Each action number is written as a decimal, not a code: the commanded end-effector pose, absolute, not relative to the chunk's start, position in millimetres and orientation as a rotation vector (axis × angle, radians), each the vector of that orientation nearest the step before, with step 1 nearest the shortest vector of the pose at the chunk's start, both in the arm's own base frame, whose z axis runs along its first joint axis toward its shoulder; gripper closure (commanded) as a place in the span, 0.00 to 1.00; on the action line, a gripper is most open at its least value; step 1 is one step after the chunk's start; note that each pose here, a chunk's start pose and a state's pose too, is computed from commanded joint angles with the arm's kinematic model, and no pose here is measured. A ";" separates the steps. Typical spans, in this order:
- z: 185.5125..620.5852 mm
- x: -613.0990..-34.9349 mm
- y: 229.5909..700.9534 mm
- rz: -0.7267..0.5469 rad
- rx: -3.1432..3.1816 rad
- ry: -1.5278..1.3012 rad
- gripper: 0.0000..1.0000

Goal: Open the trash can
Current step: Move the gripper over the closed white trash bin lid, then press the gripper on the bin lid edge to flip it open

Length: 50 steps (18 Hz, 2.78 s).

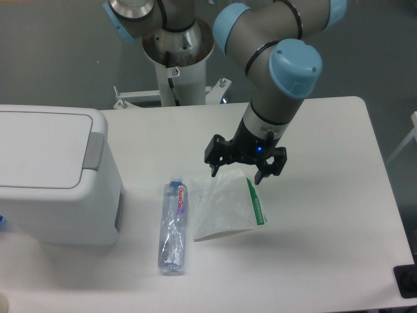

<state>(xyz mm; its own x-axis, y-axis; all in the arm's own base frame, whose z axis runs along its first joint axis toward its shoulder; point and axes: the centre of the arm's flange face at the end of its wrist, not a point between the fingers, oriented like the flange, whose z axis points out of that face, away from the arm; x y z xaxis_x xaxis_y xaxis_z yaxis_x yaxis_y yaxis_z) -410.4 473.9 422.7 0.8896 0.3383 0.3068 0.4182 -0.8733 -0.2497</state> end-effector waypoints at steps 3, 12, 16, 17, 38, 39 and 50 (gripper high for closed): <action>440.5 -405.7 483.0 -0.367 -2.707 -0.611 0.00; 490.3 -296.6 529.4 -0.417 -2.671 -0.522 0.00; 495.3 -261.8 525.9 -0.428 -2.680 -0.490 0.00; 496.0 -256.3 523.9 -0.428 -2.681 -0.484 0.00; 466.5 -235.0 530.7 -0.471 -2.721 -0.449 0.00; 468.8 -236.1 530.7 -0.466 -2.718 -0.447 0.00; 492.8 -276.3 531.2 -0.282 -2.642 -0.445 0.00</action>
<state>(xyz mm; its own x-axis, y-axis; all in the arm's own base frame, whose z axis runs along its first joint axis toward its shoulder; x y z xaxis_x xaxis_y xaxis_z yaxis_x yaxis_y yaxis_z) -276.3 531.2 492.8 0.9273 0.2627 0.2667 0.3533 -0.8495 -0.3918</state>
